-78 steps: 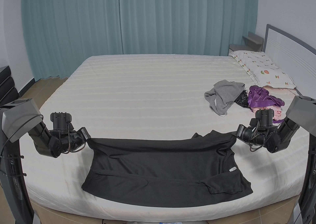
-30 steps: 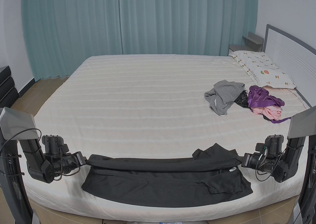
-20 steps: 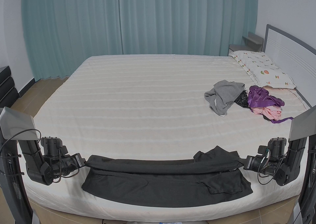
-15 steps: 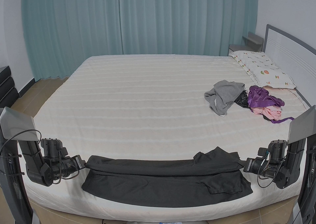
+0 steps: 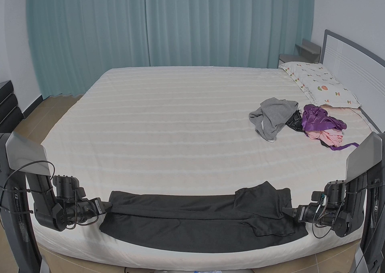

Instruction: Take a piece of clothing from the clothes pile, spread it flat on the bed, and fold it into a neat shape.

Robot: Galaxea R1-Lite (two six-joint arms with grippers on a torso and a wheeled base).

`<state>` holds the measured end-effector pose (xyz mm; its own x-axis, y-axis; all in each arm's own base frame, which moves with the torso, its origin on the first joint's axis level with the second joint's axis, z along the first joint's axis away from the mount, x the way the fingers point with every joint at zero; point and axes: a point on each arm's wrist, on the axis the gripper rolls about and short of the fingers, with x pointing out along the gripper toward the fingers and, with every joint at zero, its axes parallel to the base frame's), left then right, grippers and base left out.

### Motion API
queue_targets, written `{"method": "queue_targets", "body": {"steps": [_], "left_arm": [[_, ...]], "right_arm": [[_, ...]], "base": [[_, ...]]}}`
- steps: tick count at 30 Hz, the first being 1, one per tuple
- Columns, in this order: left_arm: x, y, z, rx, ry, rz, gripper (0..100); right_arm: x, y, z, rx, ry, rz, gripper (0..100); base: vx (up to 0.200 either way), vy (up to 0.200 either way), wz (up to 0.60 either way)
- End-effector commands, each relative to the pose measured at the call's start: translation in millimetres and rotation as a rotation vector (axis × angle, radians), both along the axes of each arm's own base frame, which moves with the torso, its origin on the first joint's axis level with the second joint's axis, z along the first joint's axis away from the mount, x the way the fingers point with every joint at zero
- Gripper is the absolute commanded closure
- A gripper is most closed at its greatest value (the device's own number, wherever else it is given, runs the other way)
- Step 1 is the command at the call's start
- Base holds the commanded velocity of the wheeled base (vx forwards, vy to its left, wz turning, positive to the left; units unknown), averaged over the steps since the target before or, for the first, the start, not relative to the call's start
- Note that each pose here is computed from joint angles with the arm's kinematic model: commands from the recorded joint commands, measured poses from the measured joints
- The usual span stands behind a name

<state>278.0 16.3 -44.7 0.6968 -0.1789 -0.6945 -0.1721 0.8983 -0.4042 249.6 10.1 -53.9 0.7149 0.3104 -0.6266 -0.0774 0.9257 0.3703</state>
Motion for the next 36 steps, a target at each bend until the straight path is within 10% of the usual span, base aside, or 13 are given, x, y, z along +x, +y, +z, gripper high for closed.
{"method": "queue_targets", "body": {"steps": [1,11,33,34,36], "left_arm": [[0,0,2,-0.002,-0.006,0.001,0],[38,2,29,-0.096,-0.143,0.090,0],[80,-33,6,-0.072,-0.008,0.054,0],[79,-35,5,-0.061,-0.006,0.053,100],[80,-34,5,-0.055,-0.007,0.057,100]], "right_arm": [[5,-1,13,0.023,-0.058,-0.021,0],[32,-4,20,0.109,-0.121,-0.110,0],[55,29,7,0.165,0.036,-0.307,0],[56,26,7,0.168,0.035,-0.314,0],[56,25,7,0.167,0.036,-0.318,0]], "base": [[0.000,0.000,0.00],[0.000,0.000,0.00],[0.000,0.000,0.00],[0.000,0.000,0.00],[0.000,0.000,0.00]]}}
